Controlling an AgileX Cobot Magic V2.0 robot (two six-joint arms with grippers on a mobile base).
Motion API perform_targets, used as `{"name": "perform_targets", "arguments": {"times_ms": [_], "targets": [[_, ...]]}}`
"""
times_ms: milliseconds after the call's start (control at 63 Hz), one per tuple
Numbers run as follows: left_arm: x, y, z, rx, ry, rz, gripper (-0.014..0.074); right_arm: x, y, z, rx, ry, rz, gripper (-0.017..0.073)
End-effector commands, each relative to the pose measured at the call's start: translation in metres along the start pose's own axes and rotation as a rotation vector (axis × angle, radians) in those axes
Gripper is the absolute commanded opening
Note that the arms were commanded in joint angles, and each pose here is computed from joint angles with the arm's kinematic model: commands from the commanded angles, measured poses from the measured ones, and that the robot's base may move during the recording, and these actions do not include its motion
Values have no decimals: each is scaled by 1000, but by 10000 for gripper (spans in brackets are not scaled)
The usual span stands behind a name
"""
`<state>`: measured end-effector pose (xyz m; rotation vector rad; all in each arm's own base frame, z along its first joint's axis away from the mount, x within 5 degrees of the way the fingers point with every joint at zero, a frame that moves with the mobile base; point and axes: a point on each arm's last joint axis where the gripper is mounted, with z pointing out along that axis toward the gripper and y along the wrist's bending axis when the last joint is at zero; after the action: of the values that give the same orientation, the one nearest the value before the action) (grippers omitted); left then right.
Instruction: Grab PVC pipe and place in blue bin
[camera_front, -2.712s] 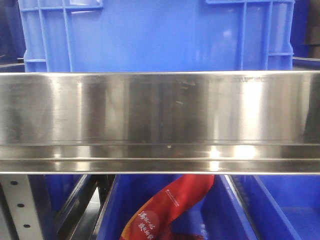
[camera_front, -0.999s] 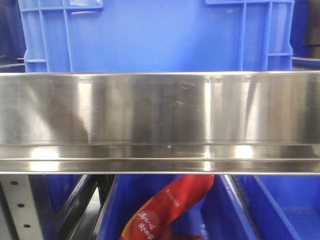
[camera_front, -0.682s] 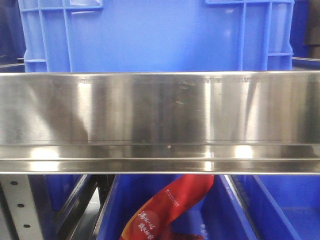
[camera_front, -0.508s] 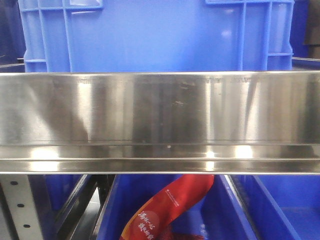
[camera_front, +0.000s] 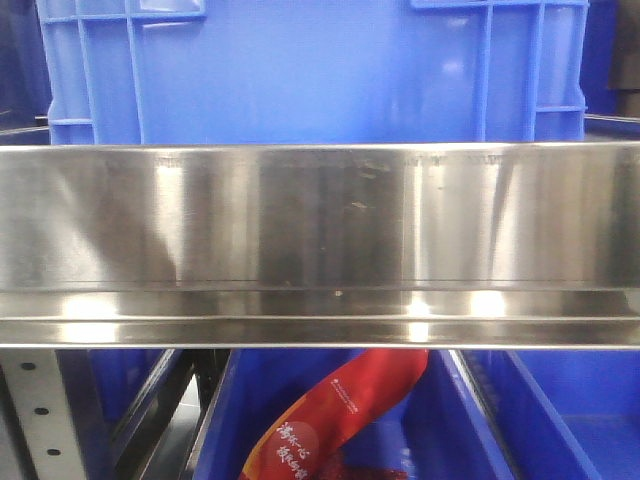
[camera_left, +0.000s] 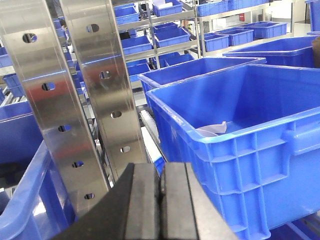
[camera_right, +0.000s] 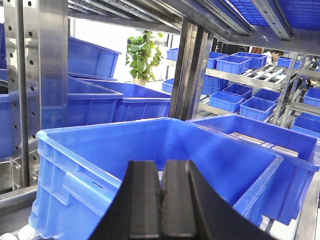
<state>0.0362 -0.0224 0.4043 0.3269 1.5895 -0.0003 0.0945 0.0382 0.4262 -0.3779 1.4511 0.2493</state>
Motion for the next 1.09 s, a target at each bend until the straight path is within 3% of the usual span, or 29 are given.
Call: {"name": "perform_targets", "arguments": {"times_ms": [0,143,333,539,682,777,888,1079], "targets": [[-1,0,-1,-10,-19,-10,-111,-1,-1,-2,12,-14,-10,-163],[2,5,-1,-59,13,64,-111,-1,-1,-2,12,-14,-10,-163],[5,7,-1,-88,19,97,-111,-1,-1,-2,12,-14,-10,-163],[29,14,4,-258,-194,106,-111,-1,-1,-2,12,-14,-10,-163],[53,14,6,-320,-255,110,-111,-1,-1,-2,12,-14,-10,-163],[66,14,8,-349,-263,148,-111,-1,-1,-2,12,-14,-10,-163],[79,13,13,-350,-246,136,-111,-1,-1,-2,12,-14,-10,-163],[97,10,16,-332,-227,37,-111,-1,-1,-2,12,-14,-10,-163]]}}
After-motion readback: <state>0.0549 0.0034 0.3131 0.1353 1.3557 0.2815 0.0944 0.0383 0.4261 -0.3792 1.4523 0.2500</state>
